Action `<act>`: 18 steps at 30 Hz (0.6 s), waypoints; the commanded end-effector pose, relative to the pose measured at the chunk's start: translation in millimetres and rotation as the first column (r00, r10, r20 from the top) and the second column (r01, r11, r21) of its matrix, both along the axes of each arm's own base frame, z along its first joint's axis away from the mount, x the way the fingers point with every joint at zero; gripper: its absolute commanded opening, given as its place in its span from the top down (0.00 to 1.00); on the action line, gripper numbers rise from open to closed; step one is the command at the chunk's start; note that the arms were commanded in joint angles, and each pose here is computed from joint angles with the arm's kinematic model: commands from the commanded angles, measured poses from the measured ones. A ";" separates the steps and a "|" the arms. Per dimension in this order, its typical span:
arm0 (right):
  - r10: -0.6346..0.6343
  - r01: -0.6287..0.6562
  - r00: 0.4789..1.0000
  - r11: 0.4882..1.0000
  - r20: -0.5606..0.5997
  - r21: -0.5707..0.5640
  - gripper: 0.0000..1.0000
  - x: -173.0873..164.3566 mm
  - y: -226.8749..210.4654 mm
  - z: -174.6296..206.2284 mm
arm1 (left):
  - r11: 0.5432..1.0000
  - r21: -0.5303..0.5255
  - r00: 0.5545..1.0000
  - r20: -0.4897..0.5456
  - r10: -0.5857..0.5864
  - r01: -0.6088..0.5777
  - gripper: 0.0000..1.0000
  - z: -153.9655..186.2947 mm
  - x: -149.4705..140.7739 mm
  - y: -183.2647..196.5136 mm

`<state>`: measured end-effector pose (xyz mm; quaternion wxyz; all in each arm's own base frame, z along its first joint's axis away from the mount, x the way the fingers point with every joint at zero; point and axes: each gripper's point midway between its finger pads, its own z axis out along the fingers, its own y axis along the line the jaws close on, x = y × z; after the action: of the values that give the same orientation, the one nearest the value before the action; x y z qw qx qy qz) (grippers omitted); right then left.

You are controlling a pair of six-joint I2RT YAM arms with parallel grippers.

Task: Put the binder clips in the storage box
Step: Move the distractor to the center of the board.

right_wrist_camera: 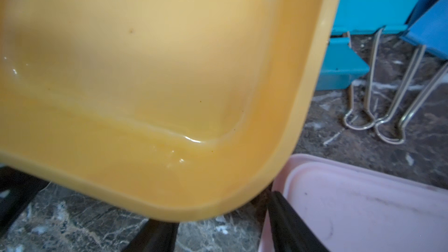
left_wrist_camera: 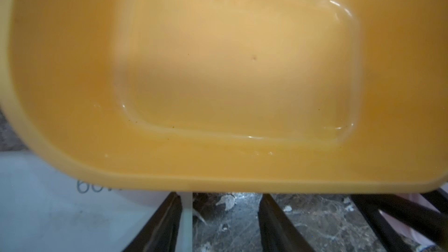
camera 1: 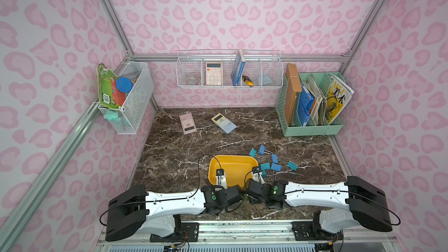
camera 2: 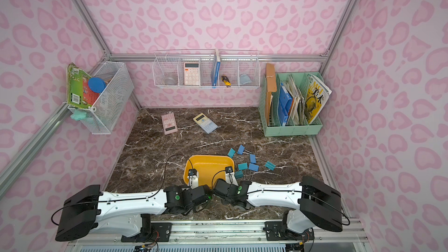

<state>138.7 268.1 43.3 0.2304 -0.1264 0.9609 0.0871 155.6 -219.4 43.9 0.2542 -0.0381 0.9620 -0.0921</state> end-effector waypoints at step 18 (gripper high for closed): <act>-0.132 0.124 0.990 0.979 -0.041 -0.165 0.42 -17.1 -85.8 -24.0 | 0.981 0.193 0.982 -0.184 0.042 -0.006 0.48 -51.6 -48.2 63.3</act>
<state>129.1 209.0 24.3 0.2183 -0.0968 0.9706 0.0316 169.8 -206.5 36.8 0.3353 -0.0410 0.9386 -0.0700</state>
